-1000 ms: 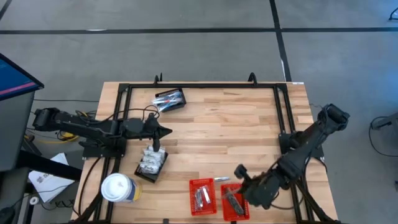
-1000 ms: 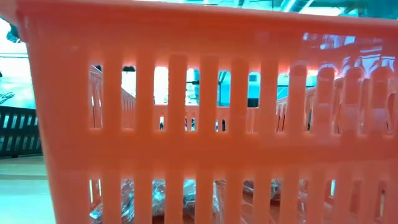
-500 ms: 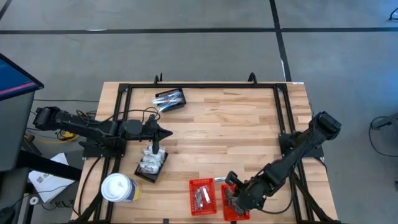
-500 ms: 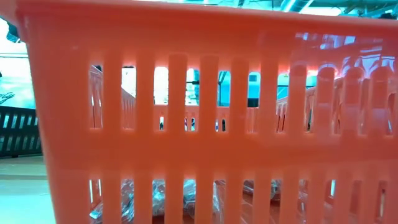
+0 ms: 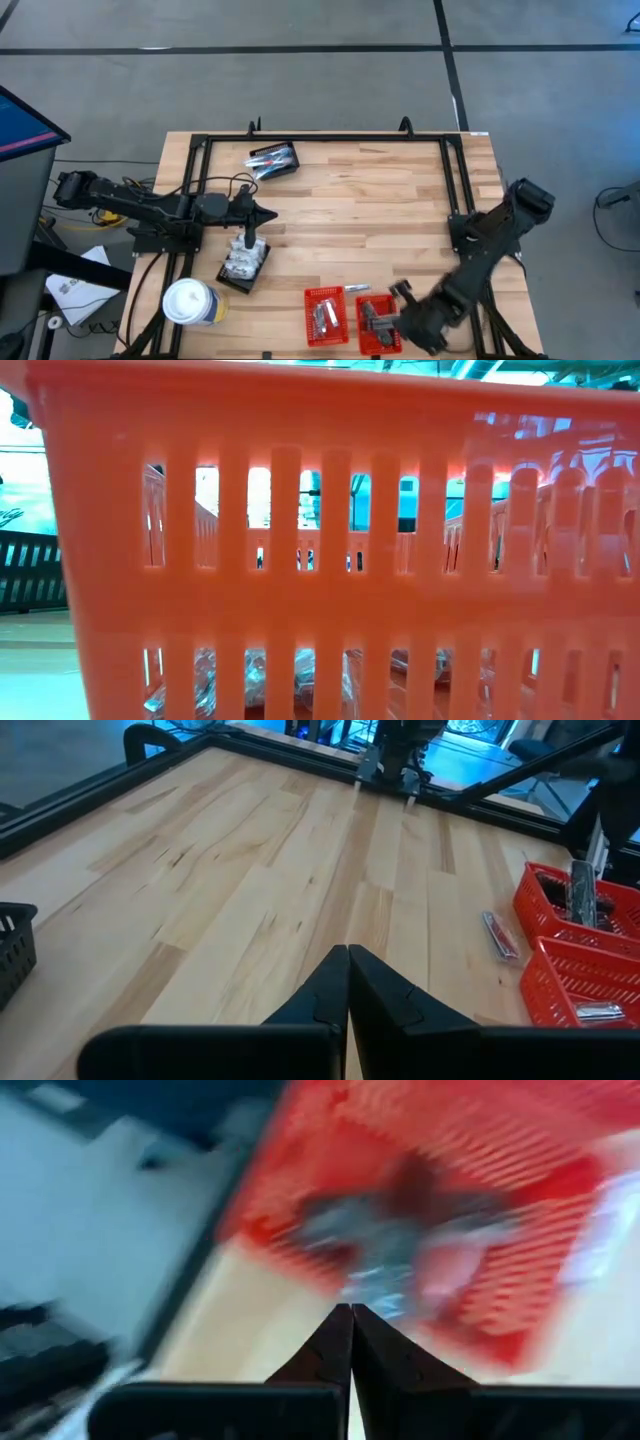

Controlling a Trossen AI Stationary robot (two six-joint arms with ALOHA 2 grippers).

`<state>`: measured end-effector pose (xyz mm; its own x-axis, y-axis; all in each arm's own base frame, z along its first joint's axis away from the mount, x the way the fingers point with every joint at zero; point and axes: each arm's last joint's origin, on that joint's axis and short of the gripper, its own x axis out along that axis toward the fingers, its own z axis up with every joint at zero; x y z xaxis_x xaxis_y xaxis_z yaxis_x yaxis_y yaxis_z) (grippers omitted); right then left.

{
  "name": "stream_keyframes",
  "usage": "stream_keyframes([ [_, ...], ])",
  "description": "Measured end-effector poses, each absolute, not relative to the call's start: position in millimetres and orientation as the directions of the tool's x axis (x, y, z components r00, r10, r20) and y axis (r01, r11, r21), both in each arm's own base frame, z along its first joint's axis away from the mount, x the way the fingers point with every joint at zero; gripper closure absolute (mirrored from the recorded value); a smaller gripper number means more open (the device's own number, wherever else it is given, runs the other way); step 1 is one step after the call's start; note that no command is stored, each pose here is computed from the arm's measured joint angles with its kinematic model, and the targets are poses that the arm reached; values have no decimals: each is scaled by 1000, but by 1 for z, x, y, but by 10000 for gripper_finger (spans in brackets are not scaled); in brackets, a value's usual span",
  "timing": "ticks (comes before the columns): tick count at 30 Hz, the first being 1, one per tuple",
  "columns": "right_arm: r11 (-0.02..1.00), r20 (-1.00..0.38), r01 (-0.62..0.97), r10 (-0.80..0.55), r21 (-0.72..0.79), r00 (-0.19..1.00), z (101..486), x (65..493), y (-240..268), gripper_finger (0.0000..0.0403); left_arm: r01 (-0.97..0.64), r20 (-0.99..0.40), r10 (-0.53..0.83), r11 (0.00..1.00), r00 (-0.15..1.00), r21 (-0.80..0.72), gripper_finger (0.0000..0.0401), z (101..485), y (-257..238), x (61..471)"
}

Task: Pick & Place Travel size toiletries
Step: Put the black hair brush into the right red bin

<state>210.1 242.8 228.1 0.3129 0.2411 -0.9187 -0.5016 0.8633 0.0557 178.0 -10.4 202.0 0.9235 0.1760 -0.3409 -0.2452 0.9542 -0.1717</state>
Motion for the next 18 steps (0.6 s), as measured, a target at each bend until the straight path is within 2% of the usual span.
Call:
stream_keyframes([
  [4, 867, -925, -470, 302, 165, 232, 225, 194, 258, 403, -245, -337, 176, 954, 925, -173, 400, 202, -10, 178],
  [11, 877, -923, -452, 298, 163, 245, 224, 190, 262, 403, -244, -337, 176, 954, 925, -173, 400, 202, -10, 178],
  [18, 881, -948, -431, 283, 197, 147, 198, 212, 257, 403, -233, -335, 164, 957, 928, -175, 400, 203, -13, 178],
])
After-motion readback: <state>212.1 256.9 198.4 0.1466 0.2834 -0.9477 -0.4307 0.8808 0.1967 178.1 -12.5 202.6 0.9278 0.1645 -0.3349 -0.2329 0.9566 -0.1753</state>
